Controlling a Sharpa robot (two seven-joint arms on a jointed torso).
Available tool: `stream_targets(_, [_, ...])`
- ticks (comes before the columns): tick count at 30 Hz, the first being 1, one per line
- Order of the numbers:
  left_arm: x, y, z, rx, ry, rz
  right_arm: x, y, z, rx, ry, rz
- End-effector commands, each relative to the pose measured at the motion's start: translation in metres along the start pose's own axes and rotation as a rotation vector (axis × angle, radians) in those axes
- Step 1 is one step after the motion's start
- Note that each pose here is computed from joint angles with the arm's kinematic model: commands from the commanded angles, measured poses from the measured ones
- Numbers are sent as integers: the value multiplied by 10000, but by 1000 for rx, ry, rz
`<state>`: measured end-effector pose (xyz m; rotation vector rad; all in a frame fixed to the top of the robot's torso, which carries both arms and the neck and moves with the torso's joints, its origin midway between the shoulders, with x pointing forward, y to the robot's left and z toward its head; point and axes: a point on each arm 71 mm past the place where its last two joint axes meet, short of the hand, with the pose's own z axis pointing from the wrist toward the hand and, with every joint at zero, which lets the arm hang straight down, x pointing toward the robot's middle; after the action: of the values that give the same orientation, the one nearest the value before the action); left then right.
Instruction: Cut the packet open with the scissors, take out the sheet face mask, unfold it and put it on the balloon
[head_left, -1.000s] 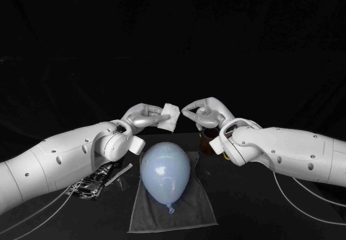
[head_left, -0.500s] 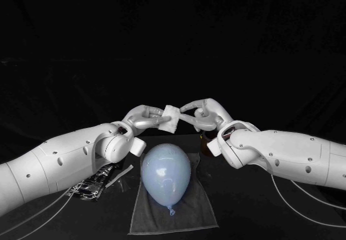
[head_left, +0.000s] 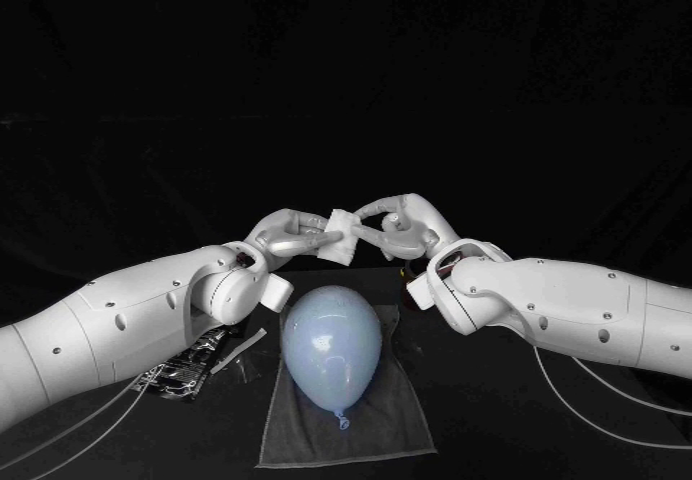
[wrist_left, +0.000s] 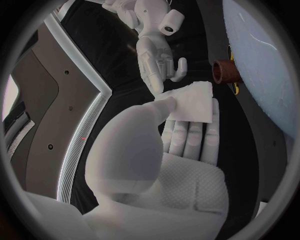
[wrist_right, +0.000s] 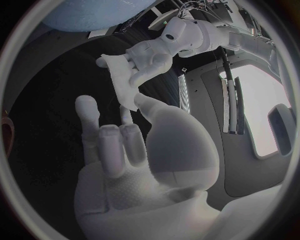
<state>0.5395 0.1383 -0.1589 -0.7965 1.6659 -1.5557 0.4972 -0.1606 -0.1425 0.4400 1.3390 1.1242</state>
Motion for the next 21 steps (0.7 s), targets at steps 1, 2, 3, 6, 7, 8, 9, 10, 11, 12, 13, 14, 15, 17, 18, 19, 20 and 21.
stream_targets(1, [32, -24, 7, 14, 22, -3, -12, 21, 11, -23, -27, -17])
stream_targets(2, [32, -24, 7, 14, 22, -3, -14, 22, 13, -23, -32, -18])
stream_targets(3, [32, -24, 7, 14, 23, -3, -16, 23, 15, -24, -36, -18])
stream_targets(6, [33, -24, 6, 14, 26, -3, -22, 26, 17, -26, -46, -19])
stream_targets(7, [33, -24, 7, 14, 27, -4, -23, 27, 17, -27, -48, -19])
stream_targets(8, [34, -24, 7, 15, 28, -4, -25, 30, 17, -29, -52, -19])
stream_targets(9, [34, -24, 7, 15, 28, -4, -26, 32, 17, -30, -54, -20])
stream_targets(10, [36, -24, 7, 15, 29, -4, -28, 34, 17, -32, -57, -20])
stream_targets(11, [37, -24, 8, 15, 30, -4, -30, 37, 17, -34, -60, -21])
stream_targets(12, [39, -24, 8, 15, 32, -5, -32, 40, 16, -37, -65, -21])
stream_targets(13, [39, -25, 8, 15, 32, -5, -35, 42, 15, -38, -68, -22])
stream_targets(14, [40, -25, 8, 15, 33, -5, -37, 43, 15, -39, -71, -23])
stream_targets(15, [39, -25, 8, 15, 33, -5, -40, 43, 14, -40, -72, -23])
stream_targets(17, [38, -24, 7, 15, 32, -5, -46, 42, 13, -40, -76, -24])
stream_targets(18, [37, -24, 7, 15, 32, -5, -49, 41, 12, -40, -78, -25])
stream_targets(19, [36, -24, 7, 15, 32, -5, -54, 40, 10, -40, -80, -25])
stream_targets(20, [34, -23, 7, 15, 31, -5, -60, 38, 8, -41, -81, -26])
stream_targets(21, [33, -23, 6, 15, 31, -4, -65, 36, 6, -41, -83, -26])
